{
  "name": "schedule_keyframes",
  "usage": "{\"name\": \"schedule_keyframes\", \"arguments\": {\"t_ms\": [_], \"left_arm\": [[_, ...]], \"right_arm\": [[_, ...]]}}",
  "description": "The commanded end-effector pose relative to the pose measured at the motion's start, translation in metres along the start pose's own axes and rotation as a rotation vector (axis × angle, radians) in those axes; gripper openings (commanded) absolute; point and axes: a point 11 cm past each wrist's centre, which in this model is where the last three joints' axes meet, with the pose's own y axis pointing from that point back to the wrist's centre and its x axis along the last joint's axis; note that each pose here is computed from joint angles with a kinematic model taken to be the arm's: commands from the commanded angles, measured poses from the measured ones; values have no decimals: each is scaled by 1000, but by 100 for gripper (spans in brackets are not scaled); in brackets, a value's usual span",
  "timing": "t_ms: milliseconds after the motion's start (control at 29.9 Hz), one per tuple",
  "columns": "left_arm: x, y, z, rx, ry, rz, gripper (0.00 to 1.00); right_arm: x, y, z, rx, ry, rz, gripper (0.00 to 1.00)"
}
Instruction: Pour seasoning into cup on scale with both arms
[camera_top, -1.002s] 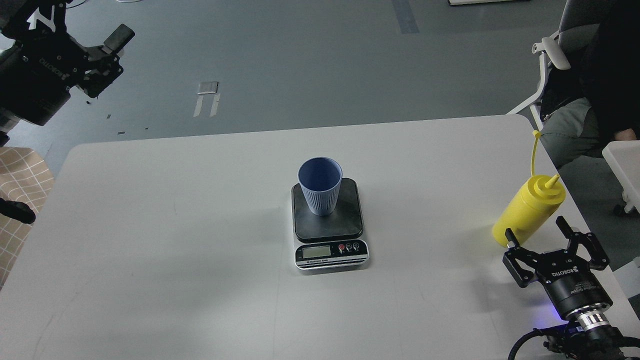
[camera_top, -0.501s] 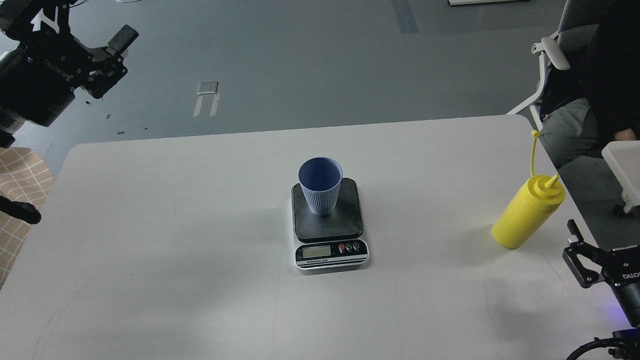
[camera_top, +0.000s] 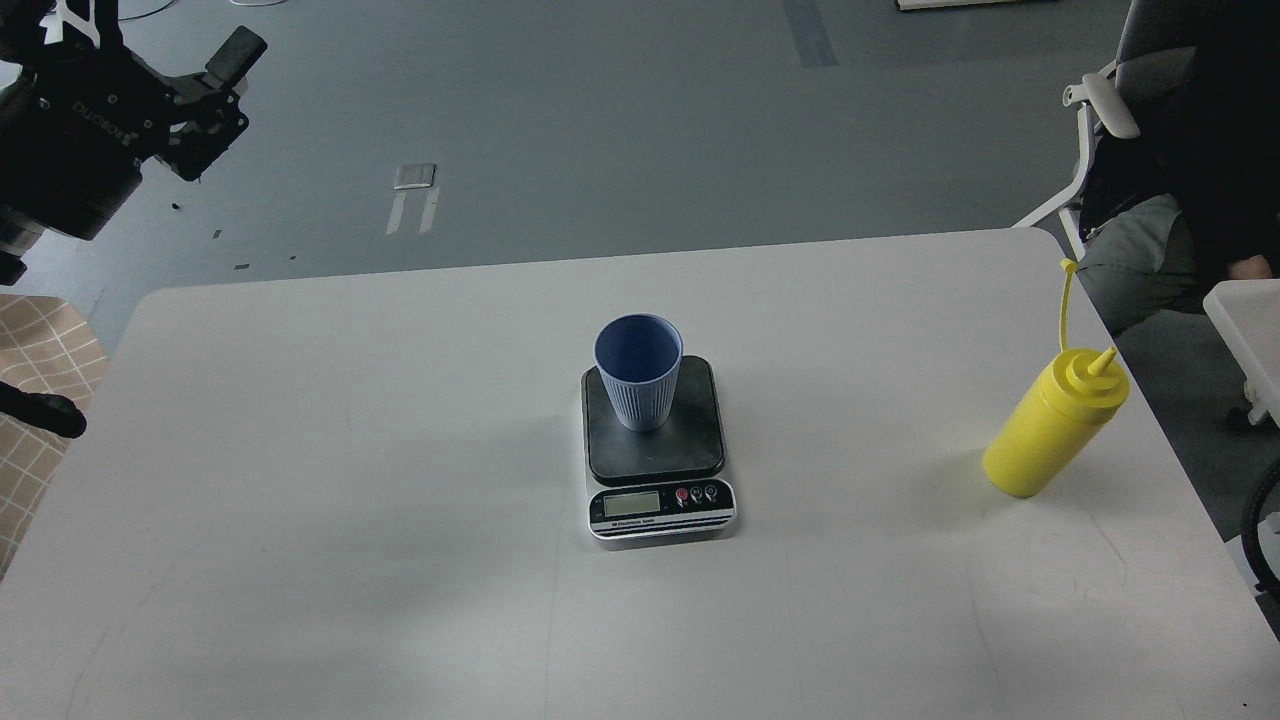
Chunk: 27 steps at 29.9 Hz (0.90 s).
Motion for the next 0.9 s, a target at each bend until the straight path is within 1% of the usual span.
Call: {"name": "schedule_keyframes", "arguments": {"t_ms": [0, 33, 67, 100, 167, 234, 267, 301, 368, 434, 501, 568, 668, 869], "left_arm": [[1, -2, 2, -25, 13, 14, 98], [3, -2, 3, -32, 15, 20, 98], [5, -3, 4, -45, 19, 31, 98], [5, -4, 4, -54, 22, 35, 98], [9, -8, 5, -85, 36, 57, 98], [12, -11, 5, -103, 46, 73, 98], [14, -18, 9, -131, 59, 83, 98], [14, -23, 10, -148, 70, 85, 98], [18, -41, 13, -211, 119, 107, 98], [20, -56, 11, -261, 180, 138, 98], [19, -70, 8, -295, 229, 153, 98], [12, -97, -1, -336, 307, 169, 98], [-2, -120, -9, -347, 362, 160, 98], [-31, -137, -25, -341, 428, 125, 98]], "right_arm": [[-12, -79, 5, -62, 112, -59, 100], [-16, -97, 11, -91, 132, -72, 100], [-22, -124, 26, -148, 157, -86, 100], [-25, -137, 32, -170, 164, -94, 100], [-49, -178, 71, -234, 140, -154, 100], [-68, -194, 91, -264, 131, -200, 100], [-89, -207, 108, -293, 143, -247, 100], [-97, -210, 116, -305, 146, -265, 100], [-124, -219, 151, -345, 137, -321, 100], [-138, -221, 174, -369, 132, -344, 100], [-144, -222, 186, -383, 132, -354, 100], [-154, -221, 205, -405, 126, -369, 100], [-149, -217, 209, -417, 150, -357, 100], [-145, -210, 211, -415, 141, -353, 100]]}}
